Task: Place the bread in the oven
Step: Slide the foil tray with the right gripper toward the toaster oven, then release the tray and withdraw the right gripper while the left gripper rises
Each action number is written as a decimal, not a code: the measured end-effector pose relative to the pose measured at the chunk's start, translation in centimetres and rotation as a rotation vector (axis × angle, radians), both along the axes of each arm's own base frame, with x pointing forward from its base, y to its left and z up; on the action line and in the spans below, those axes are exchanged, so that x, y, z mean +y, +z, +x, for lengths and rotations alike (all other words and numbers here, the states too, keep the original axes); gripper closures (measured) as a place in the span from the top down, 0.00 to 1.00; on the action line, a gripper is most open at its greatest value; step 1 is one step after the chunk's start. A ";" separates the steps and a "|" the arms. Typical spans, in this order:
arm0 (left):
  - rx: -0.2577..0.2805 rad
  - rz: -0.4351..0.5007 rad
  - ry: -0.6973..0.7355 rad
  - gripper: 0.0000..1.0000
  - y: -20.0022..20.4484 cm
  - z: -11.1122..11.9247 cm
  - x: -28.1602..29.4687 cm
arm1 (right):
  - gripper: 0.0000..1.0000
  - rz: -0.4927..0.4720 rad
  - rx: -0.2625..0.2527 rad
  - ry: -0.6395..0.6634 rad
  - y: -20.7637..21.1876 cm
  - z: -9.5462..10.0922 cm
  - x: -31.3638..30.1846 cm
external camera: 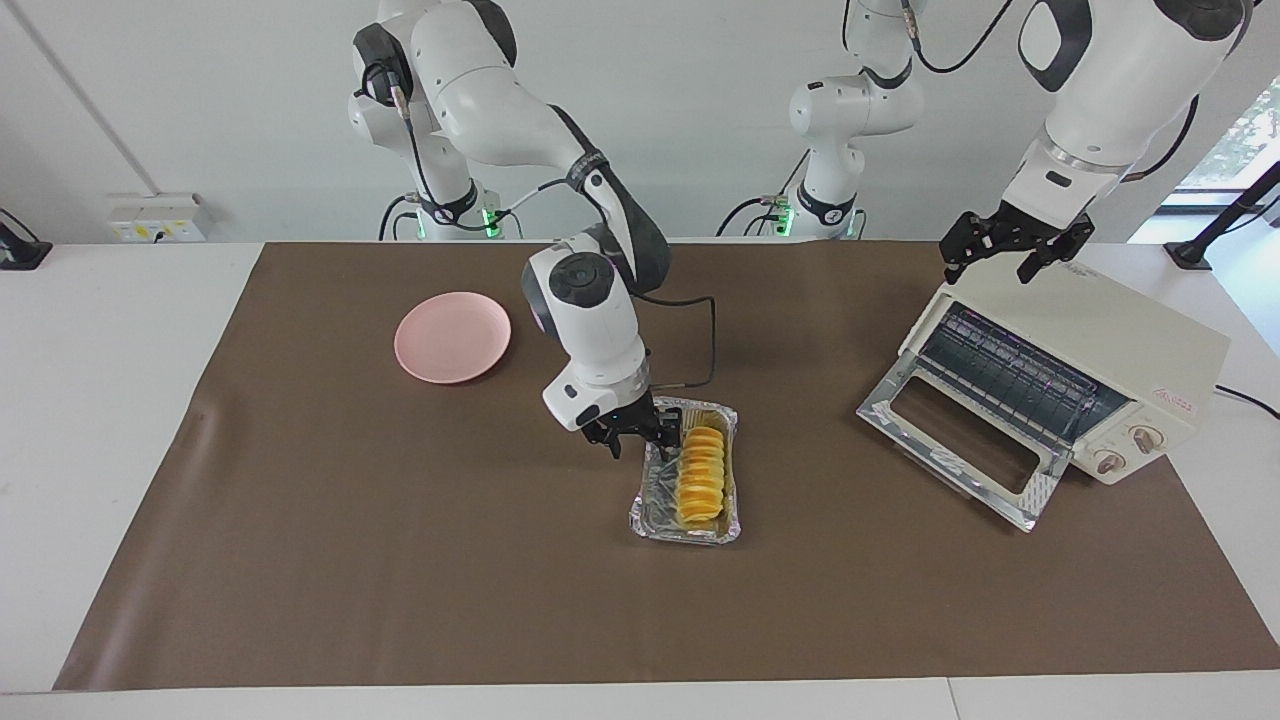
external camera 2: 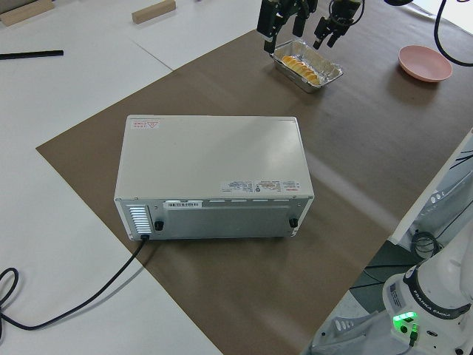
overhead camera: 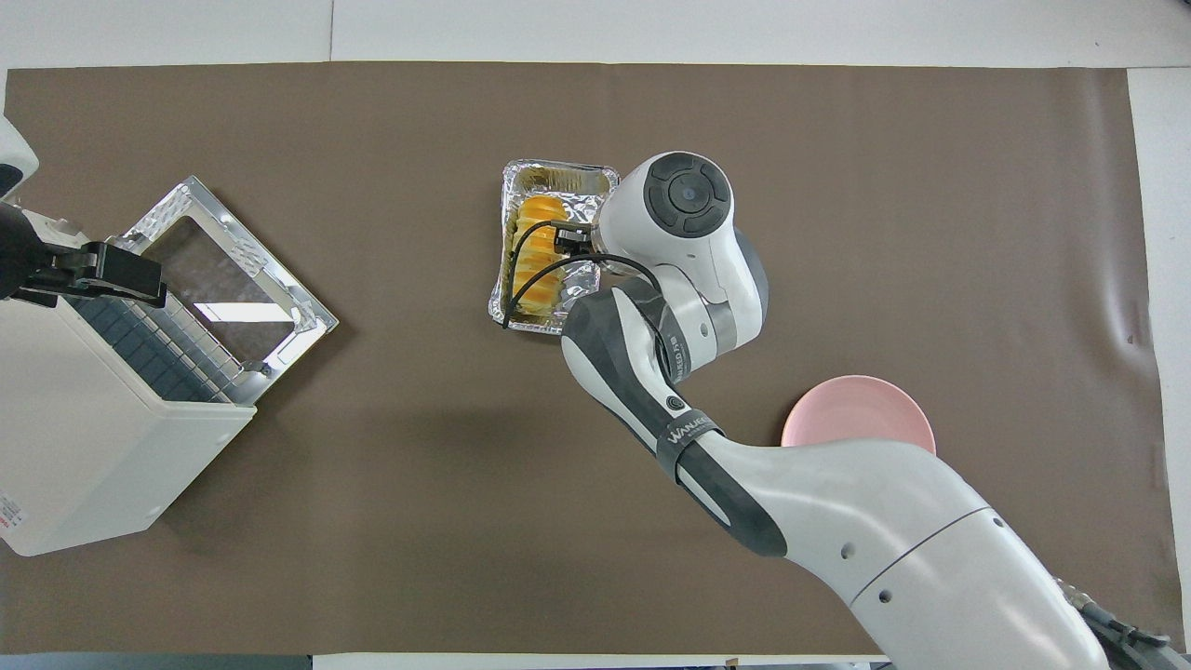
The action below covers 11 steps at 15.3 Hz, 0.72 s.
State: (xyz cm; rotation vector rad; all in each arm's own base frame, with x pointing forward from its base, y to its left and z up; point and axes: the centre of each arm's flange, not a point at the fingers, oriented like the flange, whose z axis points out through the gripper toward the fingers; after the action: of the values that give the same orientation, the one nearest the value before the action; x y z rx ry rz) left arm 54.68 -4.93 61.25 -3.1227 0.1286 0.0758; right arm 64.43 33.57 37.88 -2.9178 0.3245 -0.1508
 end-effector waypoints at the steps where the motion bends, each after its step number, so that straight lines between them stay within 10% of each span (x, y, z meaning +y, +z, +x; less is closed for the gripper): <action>1: 0.000 0.000 0.000 1.00 0.0 0.0 0.0 | 0.92 -0.003 0.003 -0.004 1.7 0.2 -1.3; 11: 0.001 0.000 -0.036 1.00 0.0 -0.2 -1.9 | 1.00 -0.114 0.067 0.133 16.3 -3.9 -22.8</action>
State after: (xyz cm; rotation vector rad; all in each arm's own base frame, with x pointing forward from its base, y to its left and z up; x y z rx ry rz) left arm 54.46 -6.80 61.25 -3.1195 0.1853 0.0769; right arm 60.54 10.77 54.14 -3.0499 0.1347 -0.0529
